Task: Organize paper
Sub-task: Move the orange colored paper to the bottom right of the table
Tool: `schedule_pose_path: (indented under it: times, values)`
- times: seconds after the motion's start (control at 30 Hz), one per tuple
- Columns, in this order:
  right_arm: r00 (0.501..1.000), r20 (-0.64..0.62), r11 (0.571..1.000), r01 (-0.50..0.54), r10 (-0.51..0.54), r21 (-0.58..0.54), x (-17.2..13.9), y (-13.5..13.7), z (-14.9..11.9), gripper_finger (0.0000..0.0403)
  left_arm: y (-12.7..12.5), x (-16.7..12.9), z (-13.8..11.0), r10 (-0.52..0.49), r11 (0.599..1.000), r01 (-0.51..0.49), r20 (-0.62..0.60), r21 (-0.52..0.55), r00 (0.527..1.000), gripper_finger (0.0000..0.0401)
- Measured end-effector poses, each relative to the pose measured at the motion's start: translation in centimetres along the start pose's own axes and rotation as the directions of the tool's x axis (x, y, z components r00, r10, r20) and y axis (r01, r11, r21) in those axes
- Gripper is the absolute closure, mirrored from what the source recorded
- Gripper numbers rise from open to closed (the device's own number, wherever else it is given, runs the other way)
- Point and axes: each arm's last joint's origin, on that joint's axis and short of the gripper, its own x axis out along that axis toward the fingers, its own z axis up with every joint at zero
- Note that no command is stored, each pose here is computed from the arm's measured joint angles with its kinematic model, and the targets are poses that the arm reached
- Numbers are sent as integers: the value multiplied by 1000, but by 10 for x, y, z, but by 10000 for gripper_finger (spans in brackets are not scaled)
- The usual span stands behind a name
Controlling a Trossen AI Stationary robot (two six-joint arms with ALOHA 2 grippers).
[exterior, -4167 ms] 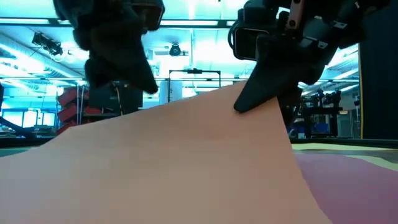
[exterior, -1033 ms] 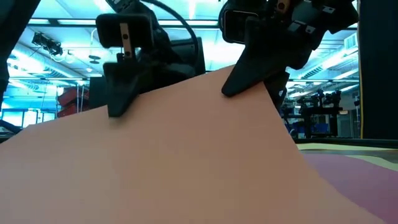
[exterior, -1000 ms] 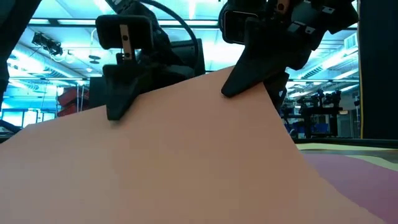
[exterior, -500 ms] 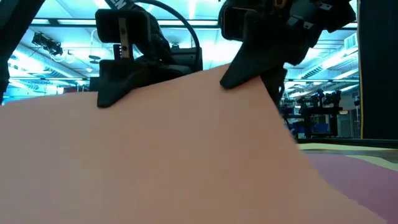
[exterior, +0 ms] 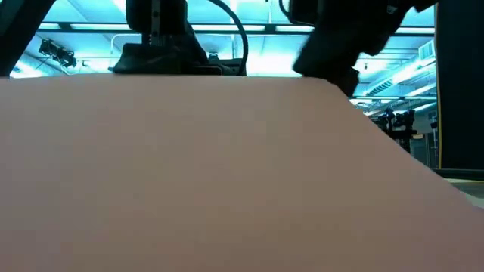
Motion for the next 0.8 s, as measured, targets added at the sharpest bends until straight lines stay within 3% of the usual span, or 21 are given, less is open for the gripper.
schedule_pose_path:
  times: [0.17, 0.43, 0.6, 0.8]
  values:
    - [997, 1, 997, 79, -79, -26, -20, 4, -4, 223, 0, -5, 1, -36, 999, 36, 12, 3, 999, 401]
    - [980, 102, 984, 176, -171, -34, -65, 14, -11, 224, 0, -16, 4, -113, 993, 112, 40, 26, 993, 401]
    - [968, 136, 977, 210, -211, 15, -74, 14, -35, 224, -1, -21, 10, -157, 982, 151, 53, 111, 986, 401]
    - [948, 152, 959, 271, -281, 82, -71, 11, -69, 226, 0, -36, 21, -140, 977, 118, 112, 180, 984, 401]
